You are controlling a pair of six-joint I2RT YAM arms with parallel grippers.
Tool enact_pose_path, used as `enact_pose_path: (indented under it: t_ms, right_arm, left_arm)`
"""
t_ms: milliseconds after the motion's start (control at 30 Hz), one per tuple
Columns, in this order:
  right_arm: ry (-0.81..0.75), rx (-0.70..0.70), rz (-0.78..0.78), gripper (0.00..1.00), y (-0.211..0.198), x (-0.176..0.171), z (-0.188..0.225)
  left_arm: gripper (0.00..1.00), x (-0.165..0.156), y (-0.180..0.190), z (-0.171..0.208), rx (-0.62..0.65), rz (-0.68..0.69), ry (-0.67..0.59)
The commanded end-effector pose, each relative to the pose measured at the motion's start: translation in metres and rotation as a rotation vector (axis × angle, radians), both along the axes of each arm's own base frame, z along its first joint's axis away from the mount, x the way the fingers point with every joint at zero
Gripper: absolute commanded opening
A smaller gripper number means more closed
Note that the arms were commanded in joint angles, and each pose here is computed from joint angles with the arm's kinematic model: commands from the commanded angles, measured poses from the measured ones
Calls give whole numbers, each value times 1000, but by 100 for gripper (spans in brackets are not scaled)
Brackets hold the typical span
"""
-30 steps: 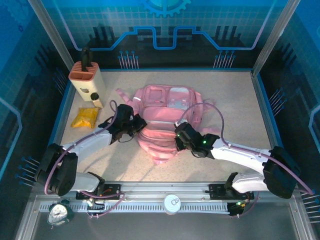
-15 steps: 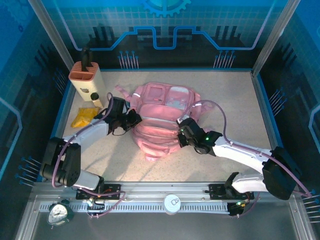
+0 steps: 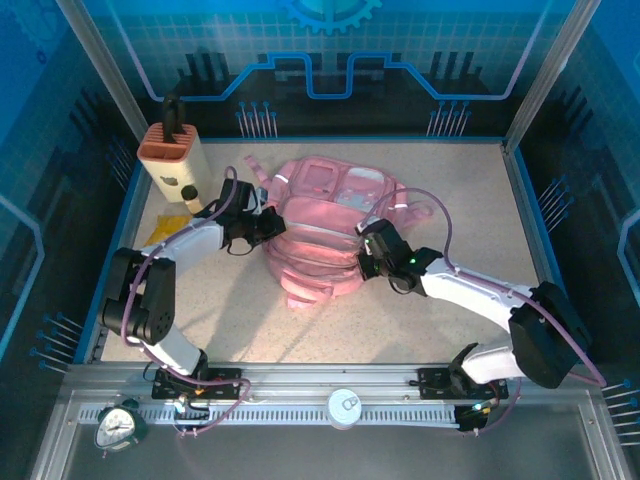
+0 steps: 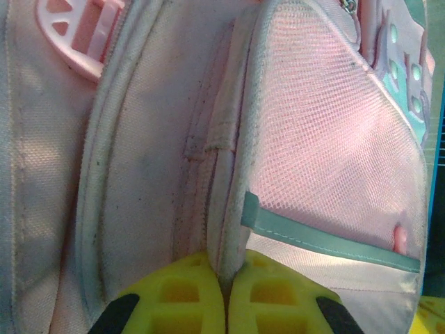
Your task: Pack the student bag
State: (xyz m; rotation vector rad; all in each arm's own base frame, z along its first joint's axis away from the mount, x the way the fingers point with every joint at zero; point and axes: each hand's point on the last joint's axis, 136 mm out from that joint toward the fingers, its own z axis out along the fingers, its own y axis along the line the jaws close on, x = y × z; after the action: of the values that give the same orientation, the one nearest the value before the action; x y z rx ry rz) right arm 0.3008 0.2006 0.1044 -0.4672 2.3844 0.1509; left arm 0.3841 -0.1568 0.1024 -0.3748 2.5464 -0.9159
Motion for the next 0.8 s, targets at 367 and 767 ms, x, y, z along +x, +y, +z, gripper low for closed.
enact_pose_path:
  t_ms: [367,767]
  right_arm:
    - [-1,78,-157,52,-56,-7,44]
    - [-280,56,-758,100,-233,37,53]
  left_arm:
    - [63,-24,42,45,60,87,-119]
    - [99,-70,213,51,783,616,-258]
